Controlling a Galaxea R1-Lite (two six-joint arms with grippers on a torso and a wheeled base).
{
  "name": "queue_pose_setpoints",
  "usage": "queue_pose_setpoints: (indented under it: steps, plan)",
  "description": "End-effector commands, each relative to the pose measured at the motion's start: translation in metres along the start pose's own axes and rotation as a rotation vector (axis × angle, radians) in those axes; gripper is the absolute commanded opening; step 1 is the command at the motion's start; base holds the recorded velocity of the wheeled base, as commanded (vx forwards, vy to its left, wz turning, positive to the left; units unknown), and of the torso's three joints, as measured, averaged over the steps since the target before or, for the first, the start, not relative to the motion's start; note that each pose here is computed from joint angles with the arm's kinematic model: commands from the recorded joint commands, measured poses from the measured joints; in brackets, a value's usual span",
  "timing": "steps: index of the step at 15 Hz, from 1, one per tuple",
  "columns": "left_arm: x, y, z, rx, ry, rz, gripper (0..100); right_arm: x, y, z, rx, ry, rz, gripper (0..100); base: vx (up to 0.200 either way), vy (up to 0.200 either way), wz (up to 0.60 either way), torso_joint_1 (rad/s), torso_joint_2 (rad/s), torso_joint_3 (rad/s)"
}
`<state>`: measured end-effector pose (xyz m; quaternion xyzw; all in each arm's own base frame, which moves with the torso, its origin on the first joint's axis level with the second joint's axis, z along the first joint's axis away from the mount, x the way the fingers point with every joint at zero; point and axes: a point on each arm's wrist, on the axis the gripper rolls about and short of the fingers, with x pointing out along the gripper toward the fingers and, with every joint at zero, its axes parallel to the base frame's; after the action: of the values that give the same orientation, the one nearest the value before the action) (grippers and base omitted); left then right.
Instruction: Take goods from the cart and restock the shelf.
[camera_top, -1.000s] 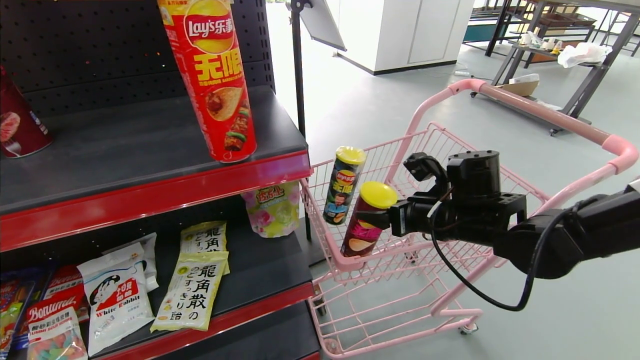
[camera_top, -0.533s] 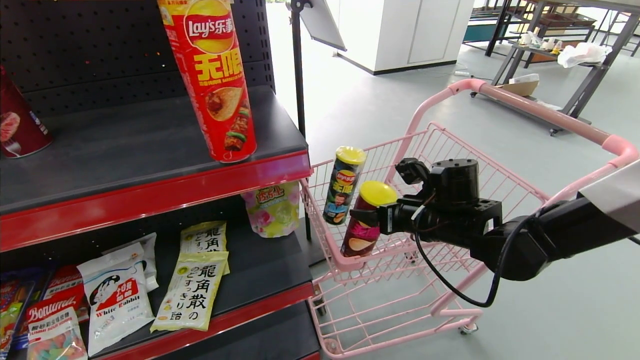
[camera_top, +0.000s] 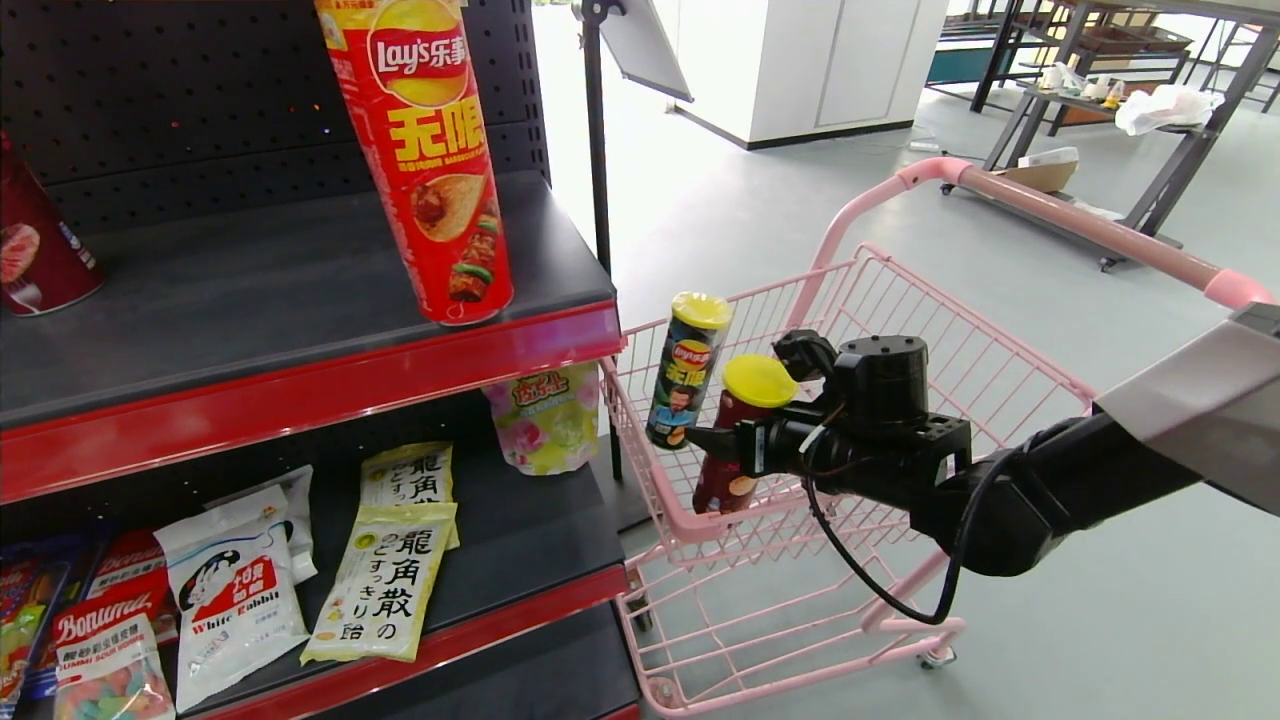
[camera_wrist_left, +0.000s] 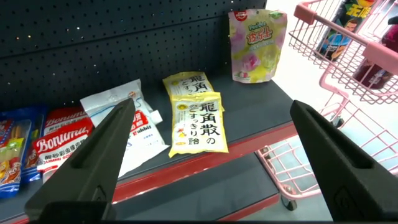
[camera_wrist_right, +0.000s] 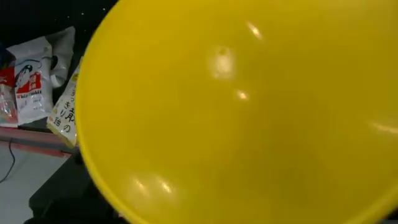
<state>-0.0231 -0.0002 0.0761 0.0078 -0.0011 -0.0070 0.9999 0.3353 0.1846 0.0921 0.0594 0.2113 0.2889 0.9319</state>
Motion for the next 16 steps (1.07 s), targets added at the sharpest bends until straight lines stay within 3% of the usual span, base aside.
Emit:
queue_pose_setpoints:
  steps: [1, 7, 8, 14, 16]
  plan:
    - [0.0, 0.0, 0.0, 0.0, 0.002, 0.0, 100, 0.003, -0.005, -0.004, 0.004, 0.013, -0.01, 100, 0.0, 0.0, 0.0, 0.0, 0.0, 0.0]
    - [0.0, 0.0, 0.0, 0.0, 0.002, 0.0, 100, 0.006, -0.019, -0.004, 0.015, 0.009, -0.041, 100, 0.0, 0.0, 0.0, 0.0, 0.0, 0.0]
    - [0.0, 0.0, 0.0, 0.0, 0.002, 0.0, 100, 0.007, -0.019, -0.004, 0.016, 0.004, -0.038, 0, 0.0, 0.0, 0.0, 0.0, 0.0, 0.0]
    - [0.0, 0.0, 0.0, 0.0, 0.002, 0.0, 100, 0.014, -0.02, -0.008, 0.014, 0.006, -0.036, 0, 0.0, 0.0, 0.0, 0.0, 0.0, 0.0]
    - [0.0, 0.0, 0.0, 0.0, 0.002, 0.0, 100, 0.001, -0.015, 0.01, -0.001, -0.048, -0.029, 0, 0.0, 0.0, 0.0, 0.0, 0.0, 0.0]
